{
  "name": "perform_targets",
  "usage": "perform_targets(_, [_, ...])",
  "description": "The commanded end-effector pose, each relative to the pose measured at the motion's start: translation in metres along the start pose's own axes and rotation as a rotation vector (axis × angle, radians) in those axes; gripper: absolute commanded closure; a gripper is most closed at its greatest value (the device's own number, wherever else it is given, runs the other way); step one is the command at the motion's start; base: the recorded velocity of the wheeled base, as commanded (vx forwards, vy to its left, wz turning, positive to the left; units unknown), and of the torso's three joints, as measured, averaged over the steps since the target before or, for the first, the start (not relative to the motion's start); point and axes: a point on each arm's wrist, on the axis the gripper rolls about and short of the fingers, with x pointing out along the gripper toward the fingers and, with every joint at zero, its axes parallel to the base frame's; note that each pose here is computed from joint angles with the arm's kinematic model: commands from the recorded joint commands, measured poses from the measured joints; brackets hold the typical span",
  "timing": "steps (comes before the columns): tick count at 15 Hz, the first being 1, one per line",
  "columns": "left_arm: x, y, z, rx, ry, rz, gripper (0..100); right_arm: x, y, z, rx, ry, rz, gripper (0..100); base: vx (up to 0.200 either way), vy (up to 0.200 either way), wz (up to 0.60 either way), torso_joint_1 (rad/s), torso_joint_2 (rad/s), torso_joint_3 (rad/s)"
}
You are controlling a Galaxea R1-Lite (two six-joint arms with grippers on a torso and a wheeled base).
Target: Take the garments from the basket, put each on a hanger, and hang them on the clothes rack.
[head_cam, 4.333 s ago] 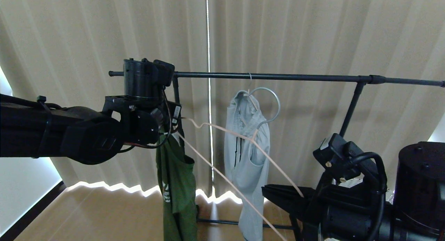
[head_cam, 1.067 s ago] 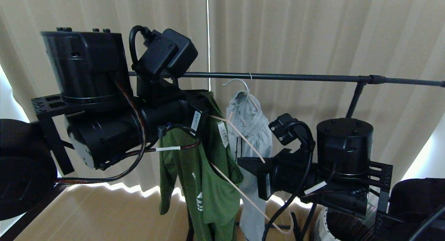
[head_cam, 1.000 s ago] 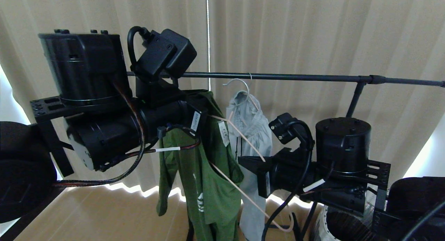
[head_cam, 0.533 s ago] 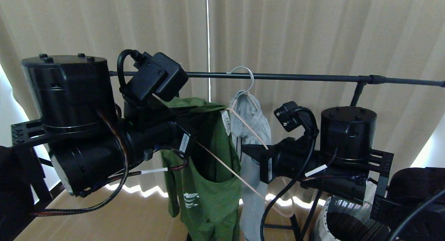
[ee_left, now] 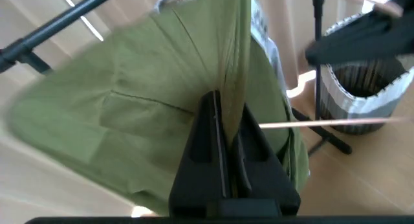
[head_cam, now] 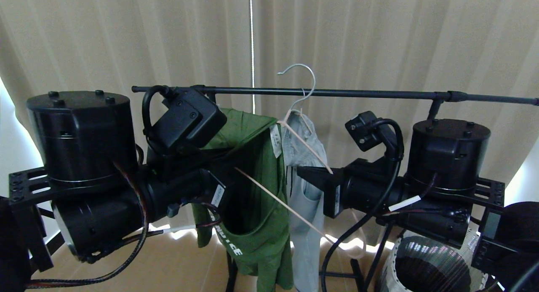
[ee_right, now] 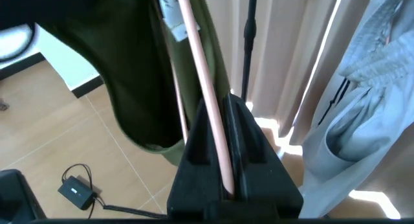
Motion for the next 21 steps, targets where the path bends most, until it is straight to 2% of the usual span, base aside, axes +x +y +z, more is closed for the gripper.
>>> perform_targets(1, [-0.001,-0.001,0.000,0.001,0.001,-0.005,100,-0.005,0.001,0.004,-0.001,-0.019,0.005,100,0.000,0.000,0.00,0.000,0.00,0.000])
perform_targets(2, [-0.003,-0.003,0.001,0.003,-0.005,-0.011,0,-0.005,0.001,0.004,-0.001,-0.017,0.005,100,0.000,0.000,0.00,0.000,0.00,0.000])
perform_targets(5, [-0.011,-0.005,0.001,0.005,-0.015,-0.021,0,-0.006,0.002,0.005,-0.003,-0.022,0.006,100,0.000,0.000,0.00,0.000,0.00,0.000])
perform_targets(9, [-0.040,-0.003,-0.011,0.082,-0.016,-0.008,0,-0.022,0.002,0.011,-0.047,-0.049,0.002,100,0.000,0.000,0.00,0.000,0.00,0.000])
perform_targets(12, [-0.055,0.012,-0.012,0.128,-0.028,0.061,0,-0.033,-0.009,0.016,-0.151,-0.063,-0.035,100,0.000,0.000,0.00,0.000,0.00,0.000])
perform_targets(13, [-0.055,0.012,-0.012,0.128,-0.028,0.061,0,-0.033,-0.009,0.016,-0.151,-0.063,-0.035,100,0.000,0.000,0.00,0.000,0.00,0.000])
perform_targets(14, [-0.056,0.027,-0.010,0.187,-0.036,0.137,0,-0.040,-0.019,0.020,-0.229,-0.010,-0.078,100,0.000,0.000,0.00,0.000,0.00,0.000])
perform_targets(17, [-0.055,0.032,-0.007,0.272,-0.063,0.177,0,-0.049,-0.015,0.025,-0.237,0.039,-0.022,100,0.000,0.000,0.00,0.000,0.00,0.000])
perform_targets(21, [-0.052,0.037,0.002,0.330,-0.138,0.093,0,-0.051,-0.013,0.031,-0.241,0.044,0.018,100,0.000,0.000,0.00,0.000,0.00,0.000])
